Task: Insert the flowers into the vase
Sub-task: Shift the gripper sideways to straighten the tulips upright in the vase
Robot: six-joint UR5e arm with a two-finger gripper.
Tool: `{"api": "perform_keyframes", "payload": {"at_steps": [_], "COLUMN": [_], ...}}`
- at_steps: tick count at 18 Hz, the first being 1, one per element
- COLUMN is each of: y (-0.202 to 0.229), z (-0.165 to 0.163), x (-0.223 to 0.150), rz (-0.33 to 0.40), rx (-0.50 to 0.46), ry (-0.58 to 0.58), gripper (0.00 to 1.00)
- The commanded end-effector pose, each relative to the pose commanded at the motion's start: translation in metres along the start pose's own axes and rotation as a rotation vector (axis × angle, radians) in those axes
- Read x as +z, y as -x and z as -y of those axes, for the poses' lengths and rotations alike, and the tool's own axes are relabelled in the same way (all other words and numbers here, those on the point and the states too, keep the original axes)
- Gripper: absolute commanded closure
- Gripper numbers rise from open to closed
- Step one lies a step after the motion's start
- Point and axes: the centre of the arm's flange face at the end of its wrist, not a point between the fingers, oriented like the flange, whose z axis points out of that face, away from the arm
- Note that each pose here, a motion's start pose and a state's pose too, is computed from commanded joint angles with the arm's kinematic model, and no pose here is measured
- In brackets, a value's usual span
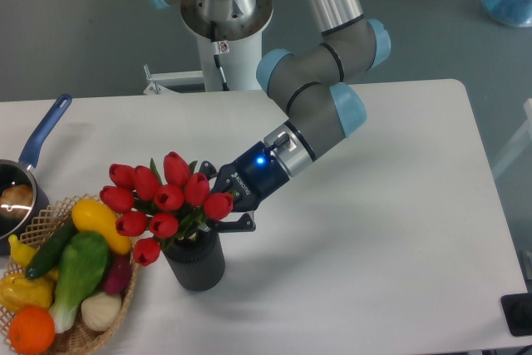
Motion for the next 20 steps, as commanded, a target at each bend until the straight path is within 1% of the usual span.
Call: {"api": "perform_keyframes", "payload": {"at_steps": [4,7,13,14,15,17,20], "y": [0.001,0.001,-0.001,-0.002,-0.001,-0.001,-0.002], "z": [-0.005,-0.005,-0.011,-0.01,-0.01,-0.01,-0.01], "x": [0.001,0.001,0.003,0.002,0.002,0.002,0.002], "rz": [-0.002,-0.002,-0.006,-0.005,-0.004,-0.004,-0.005], "rx": [-0.007,0.006,-0.007,-0.004,-0.003,-0.004,-0.002], "ry": [0.001,0.002,0.003,0.003,0.003,0.003,0.003], "gripper": [0.78,0.78,0.77,0.75,0.71,0.7,0.64]}}
